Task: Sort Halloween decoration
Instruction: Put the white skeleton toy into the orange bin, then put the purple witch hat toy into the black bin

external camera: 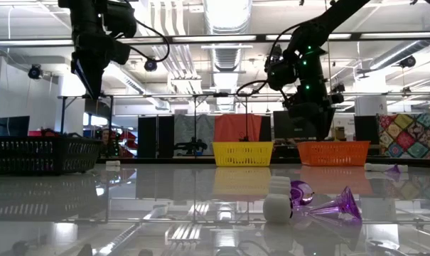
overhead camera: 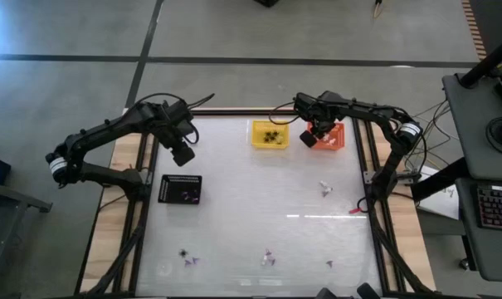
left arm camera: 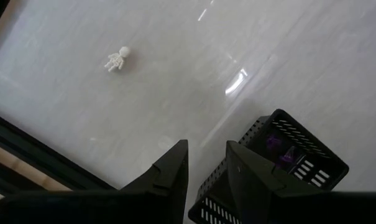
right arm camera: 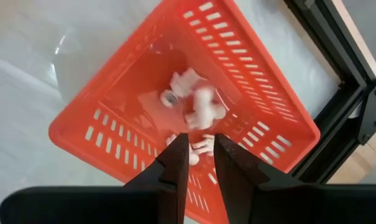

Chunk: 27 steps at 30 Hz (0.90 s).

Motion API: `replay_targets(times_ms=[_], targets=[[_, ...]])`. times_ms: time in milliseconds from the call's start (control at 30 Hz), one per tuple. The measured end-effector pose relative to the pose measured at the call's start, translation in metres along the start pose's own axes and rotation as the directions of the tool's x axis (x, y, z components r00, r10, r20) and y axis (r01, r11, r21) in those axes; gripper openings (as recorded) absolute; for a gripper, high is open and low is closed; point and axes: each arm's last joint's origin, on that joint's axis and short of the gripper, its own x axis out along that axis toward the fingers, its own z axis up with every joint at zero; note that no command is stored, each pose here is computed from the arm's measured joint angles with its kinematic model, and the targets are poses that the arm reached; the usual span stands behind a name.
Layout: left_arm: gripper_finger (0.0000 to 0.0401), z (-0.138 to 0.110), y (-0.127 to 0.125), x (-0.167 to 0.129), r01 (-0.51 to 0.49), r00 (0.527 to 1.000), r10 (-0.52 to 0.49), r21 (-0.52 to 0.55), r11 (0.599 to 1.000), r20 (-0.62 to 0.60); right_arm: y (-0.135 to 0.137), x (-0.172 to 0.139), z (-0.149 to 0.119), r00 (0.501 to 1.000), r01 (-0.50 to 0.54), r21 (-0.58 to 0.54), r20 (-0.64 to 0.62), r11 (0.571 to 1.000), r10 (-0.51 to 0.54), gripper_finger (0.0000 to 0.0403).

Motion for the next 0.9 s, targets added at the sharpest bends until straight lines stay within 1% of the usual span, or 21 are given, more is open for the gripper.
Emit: replay_targets(times_ms=[300, 367, 467, 567, 633, 800, 900], targets=[[0.0091, 0.000, 0.000, 0.000, 0.000, 1.000, 0.000, -0.027, 1.000, 0.003, -0.001, -0.006, 0.001, 1.000, -0.002, 0.017, -0.003, 1.000, 0.003, 0.0070], [0.0091, 0.001, 0.000, 0.001, 0.000, 1.000, 0.000, -0.026, 1.000, 0.003, -0.001, -0.011, 0.001, 1.000, -0.023, 0.023, -0.019, 0.999, 0.024, 0.0070], [0.0091, 0.002, 0.000, 0.003, -0.001, 1.000, 0.001, -0.033, 0.999, -0.008, 0.001, -0.019, -0.002, 0.996, -0.064, 0.064, -0.055, 0.996, 0.067, 0.0071], [0.0091, 0.004, 0.000, 0.005, -0.002, 1.000, 0.001, -0.055, 0.998, -0.021, 0.007, -0.028, -0.011, 0.995, -0.060, 0.073, -0.072, 0.996, 0.065, 0.0071], [0.0091, 0.003, 0.000, 0.006, -0.004, 1.000, 0.002, -0.055, 0.998, -0.031, 0.014, -0.035, -0.019, 0.996, -0.058, 0.054, -0.071, 0.997, 0.062, 0.0071], [0.0091, 0.001, 0.000, 0.005, -0.004, 0.999, 0.003, -0.026, 1.000, -0.049, 0.031, -0.056, -0.038, 0.997, -0.080, 0.048, -0.001, 0.996, 0.080, 0.0072], [0.0091, -0.001, 0.000, 0.005, -0.005, 0.997, 0.005, -0.001, 1.000, -0.075, 0.039, -0.071, -0.051, 0.995, -0.099, 0.090, 0.038, 0.991, 0.096, 0.0072]])
